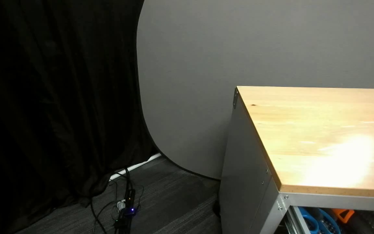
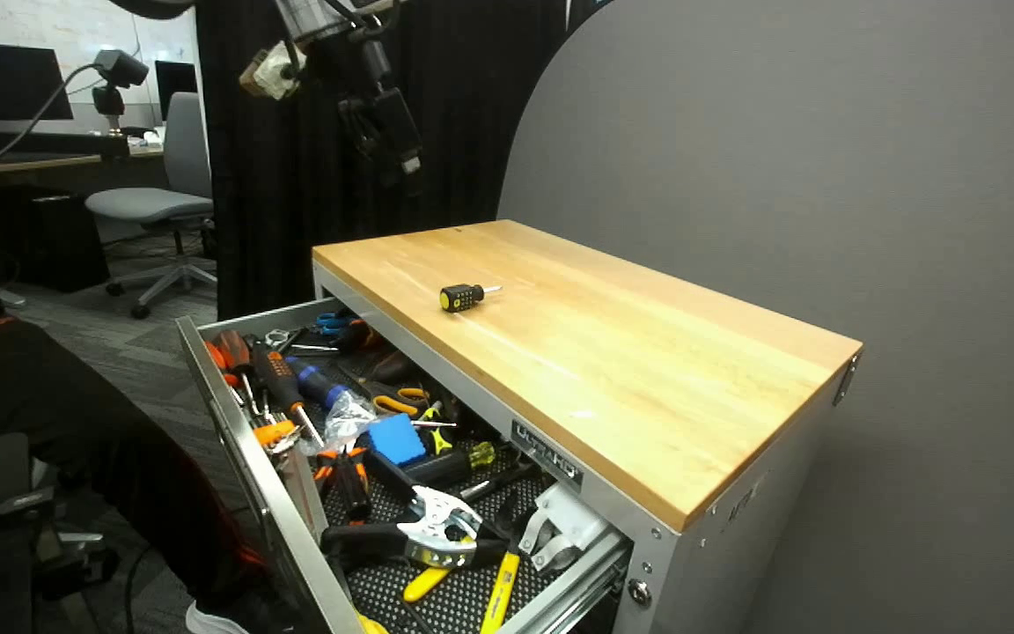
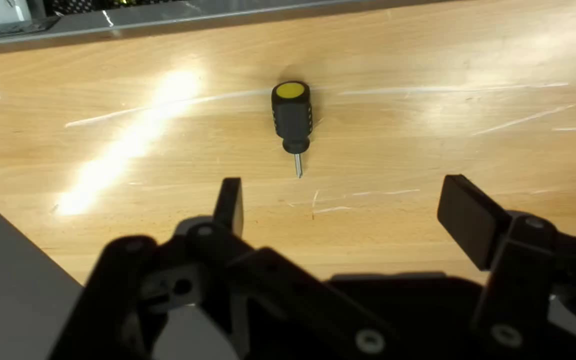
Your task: Put the screwdriver in the drawer and then close the drawer
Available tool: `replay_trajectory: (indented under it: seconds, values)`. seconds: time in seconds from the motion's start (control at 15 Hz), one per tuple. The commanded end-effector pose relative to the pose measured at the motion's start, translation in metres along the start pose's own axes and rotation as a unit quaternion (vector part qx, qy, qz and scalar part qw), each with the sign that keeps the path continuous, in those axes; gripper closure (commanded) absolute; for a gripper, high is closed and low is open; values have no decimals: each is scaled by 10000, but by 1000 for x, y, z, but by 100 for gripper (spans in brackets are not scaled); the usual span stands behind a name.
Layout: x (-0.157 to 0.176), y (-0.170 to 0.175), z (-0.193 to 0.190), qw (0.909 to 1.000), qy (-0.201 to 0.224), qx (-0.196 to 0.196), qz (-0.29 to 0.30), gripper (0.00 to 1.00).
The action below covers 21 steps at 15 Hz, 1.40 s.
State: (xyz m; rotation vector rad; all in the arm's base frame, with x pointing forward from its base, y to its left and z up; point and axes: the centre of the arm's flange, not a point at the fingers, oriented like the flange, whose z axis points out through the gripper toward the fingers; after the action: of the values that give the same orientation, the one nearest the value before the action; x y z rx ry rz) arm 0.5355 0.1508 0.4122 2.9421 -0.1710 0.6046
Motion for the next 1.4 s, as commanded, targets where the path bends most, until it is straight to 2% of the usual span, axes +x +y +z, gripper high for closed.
replay_trajectory:
  seconds: [0.0,0.13,0.4,1.07,1.13,1.2,1.33]
  values:
    - [27,-14,30,9999,7,-3,131,5]
    - [24,-17,49,9998,-107,14,154,0]
    - [14,-26,80,9995,-243,-9,188,0]
    - [7,-30,133,9983,82,-537,-197,0]
    - [8,-31,136,9979,111,-595,-246,25]
    - [9,-31,138,9975,106,-640,-272,27]
    - [10,-32,143,9973,97,-669,-297,42]
